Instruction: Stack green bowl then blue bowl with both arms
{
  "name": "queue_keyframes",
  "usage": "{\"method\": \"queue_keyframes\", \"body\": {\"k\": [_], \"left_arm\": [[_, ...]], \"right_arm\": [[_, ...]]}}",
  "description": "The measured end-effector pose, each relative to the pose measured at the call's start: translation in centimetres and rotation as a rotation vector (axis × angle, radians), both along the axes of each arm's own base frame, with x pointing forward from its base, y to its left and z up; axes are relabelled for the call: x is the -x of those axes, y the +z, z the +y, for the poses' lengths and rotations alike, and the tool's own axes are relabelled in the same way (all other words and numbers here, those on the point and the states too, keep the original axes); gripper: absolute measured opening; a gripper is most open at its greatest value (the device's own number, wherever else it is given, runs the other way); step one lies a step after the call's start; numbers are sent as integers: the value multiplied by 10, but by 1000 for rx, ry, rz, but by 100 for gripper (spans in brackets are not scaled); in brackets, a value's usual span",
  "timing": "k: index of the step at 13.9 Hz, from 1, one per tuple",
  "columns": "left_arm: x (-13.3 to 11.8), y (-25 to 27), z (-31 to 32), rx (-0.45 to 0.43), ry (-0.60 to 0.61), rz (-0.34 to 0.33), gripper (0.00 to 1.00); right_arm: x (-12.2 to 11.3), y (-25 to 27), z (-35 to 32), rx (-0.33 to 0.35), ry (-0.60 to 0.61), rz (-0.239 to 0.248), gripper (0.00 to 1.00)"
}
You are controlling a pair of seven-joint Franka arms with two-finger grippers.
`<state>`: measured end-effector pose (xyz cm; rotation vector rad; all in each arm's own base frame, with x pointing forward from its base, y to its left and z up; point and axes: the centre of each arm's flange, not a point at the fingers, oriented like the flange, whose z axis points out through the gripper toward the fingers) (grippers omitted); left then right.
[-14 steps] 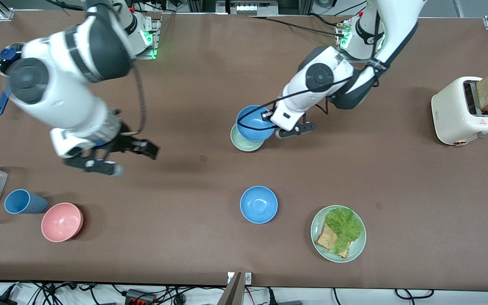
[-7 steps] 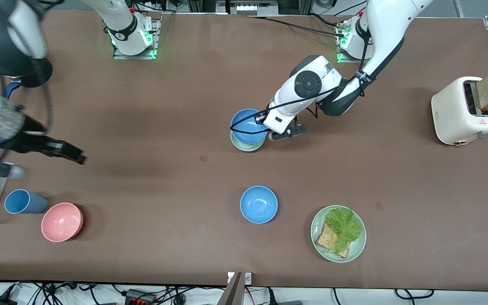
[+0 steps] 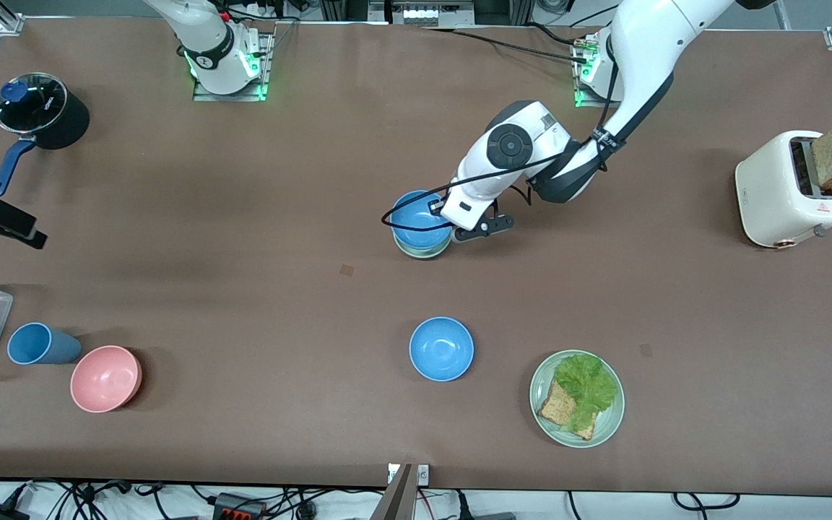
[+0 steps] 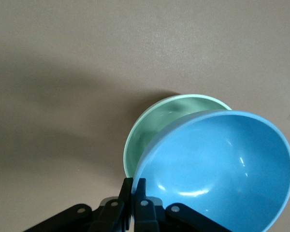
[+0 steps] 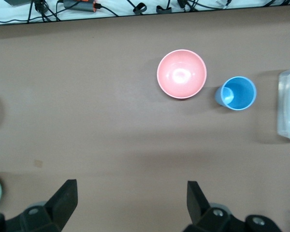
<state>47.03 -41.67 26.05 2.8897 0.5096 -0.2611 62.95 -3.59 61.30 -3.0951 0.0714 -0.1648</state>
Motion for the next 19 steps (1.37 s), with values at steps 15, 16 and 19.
{"method": "queue_keyframes", "body": {"k": [15,16,19], "left_arm": [[-83,70,62,-62,153,58,63],[-91,80,72,-57,165,46,67],[-113,105,114,-52,80,-10,93]], "right_arm": [[52,-28,10,21,35,38,100],[54,-29,11,21,46,50,100],[54,-30,12,21,54,56,100]]}}
